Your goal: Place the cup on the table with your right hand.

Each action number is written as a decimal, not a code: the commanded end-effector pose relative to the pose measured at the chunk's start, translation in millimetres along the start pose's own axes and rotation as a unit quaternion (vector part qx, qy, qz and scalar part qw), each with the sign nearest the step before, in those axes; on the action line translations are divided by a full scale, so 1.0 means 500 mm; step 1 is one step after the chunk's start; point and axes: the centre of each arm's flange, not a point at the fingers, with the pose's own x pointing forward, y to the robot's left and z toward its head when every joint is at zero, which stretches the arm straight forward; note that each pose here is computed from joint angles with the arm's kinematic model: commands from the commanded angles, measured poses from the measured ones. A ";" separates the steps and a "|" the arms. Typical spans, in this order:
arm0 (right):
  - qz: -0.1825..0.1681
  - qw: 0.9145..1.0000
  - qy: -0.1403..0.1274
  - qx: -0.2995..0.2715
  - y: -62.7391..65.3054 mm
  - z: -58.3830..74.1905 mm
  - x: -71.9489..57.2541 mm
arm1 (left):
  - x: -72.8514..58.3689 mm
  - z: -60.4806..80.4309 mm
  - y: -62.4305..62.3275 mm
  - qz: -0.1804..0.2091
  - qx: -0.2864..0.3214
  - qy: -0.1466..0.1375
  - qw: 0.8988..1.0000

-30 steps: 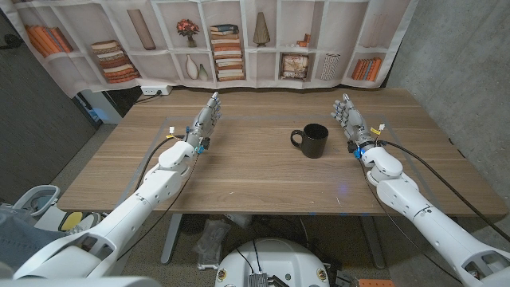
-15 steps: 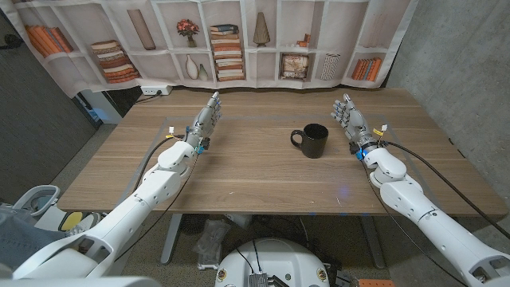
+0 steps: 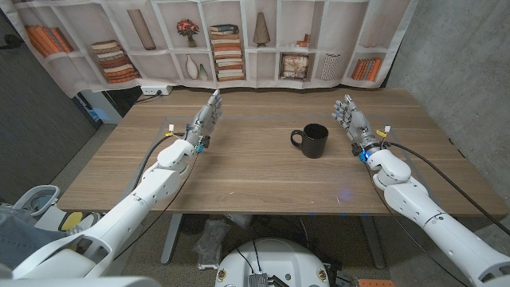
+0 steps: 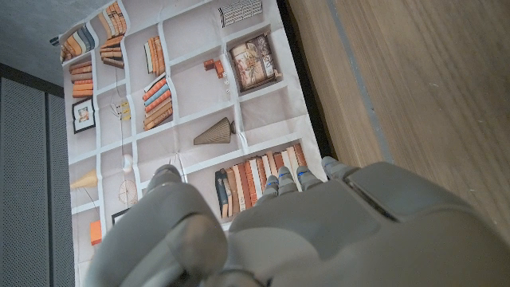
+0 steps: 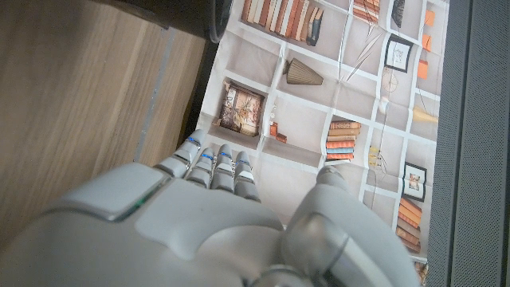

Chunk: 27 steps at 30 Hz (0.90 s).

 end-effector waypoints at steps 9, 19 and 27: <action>0.016 1.000 0.003 -0.004 0.005 0.006 -0.021 | -0.011 0.009 -0.010 -0.006 0.009 0.005 1.000; 0.025 1.000 0.008 -0.014 0.006 0.011 -0.029 | -0.011 0.012 -0.014 -0.008 0.009 0.003 1.000; 0.027 0.999 0.003 -0.018 0.008 0.013 -0.042 | -0.006 0.006 -0.016 -0.013 0.008 0.001 1.000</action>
